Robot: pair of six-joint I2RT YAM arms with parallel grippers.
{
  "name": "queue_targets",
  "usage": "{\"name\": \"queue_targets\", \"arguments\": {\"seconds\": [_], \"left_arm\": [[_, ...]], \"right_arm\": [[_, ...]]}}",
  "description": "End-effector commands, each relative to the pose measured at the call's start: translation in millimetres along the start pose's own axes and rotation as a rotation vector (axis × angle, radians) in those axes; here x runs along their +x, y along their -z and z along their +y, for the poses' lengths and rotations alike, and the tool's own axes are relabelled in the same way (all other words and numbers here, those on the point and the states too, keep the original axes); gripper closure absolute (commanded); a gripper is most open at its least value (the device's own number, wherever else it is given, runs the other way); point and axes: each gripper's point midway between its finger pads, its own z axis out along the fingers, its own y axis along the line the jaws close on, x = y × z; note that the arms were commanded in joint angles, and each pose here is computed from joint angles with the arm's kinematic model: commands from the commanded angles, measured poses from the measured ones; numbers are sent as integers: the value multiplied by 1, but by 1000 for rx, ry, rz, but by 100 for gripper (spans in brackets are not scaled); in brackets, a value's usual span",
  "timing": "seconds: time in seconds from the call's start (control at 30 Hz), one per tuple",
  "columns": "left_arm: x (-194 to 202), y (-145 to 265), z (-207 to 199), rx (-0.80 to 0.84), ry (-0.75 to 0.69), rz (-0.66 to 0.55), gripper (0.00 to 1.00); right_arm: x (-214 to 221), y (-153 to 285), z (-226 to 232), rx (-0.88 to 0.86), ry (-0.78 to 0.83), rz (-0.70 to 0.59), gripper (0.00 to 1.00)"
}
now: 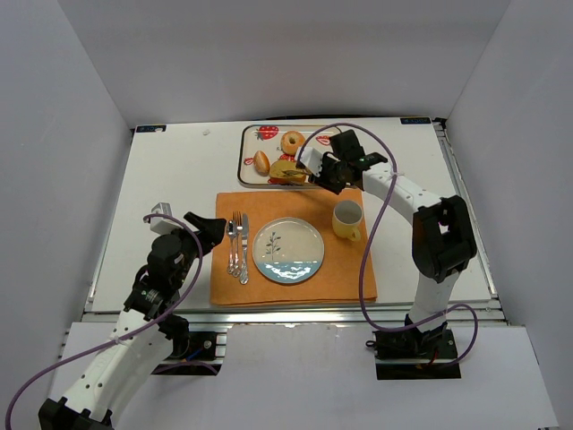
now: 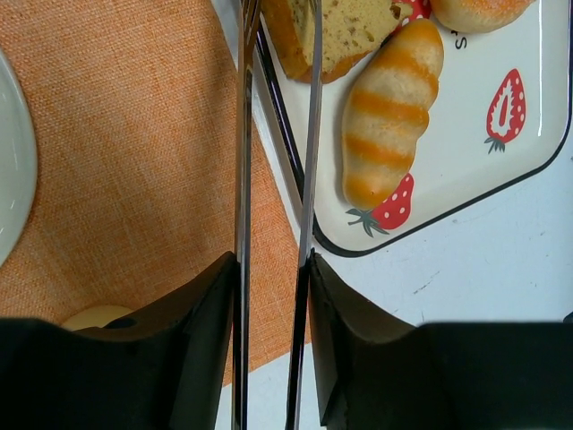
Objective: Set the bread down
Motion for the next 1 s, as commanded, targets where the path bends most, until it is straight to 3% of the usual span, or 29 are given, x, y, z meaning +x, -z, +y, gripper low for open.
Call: {"name": "queue_targets", "arguments": {"seconds": [0.0,0.1,0.23,0.33,0.6,0.83,0.97], "left_arm": [[-6,0,-3,6,7,-19,20],[-6,0,-4,7,7,-20,20],[-8,0,-5,11,8,-23,20],[-8,1,-5,10,8,-24,20],[-11,4,-5,9,10,-36,20],[-13,5,-7,12,8,-39,20],[-13,4,-8,18,11,-41,20]], "right_arm": [[-20,4,-23,73,41,-43,59],[-17,2,-21,73,43,-34,65],[-20,6,-19,69,42,-54,86],[-33,25,-23,94,36,-101,93],[-59,82,-3,69,-13,-239,96],[-47,120,67,-98,-21,-289,96],[-20,127,120,-213,-10,-262,94]]}}
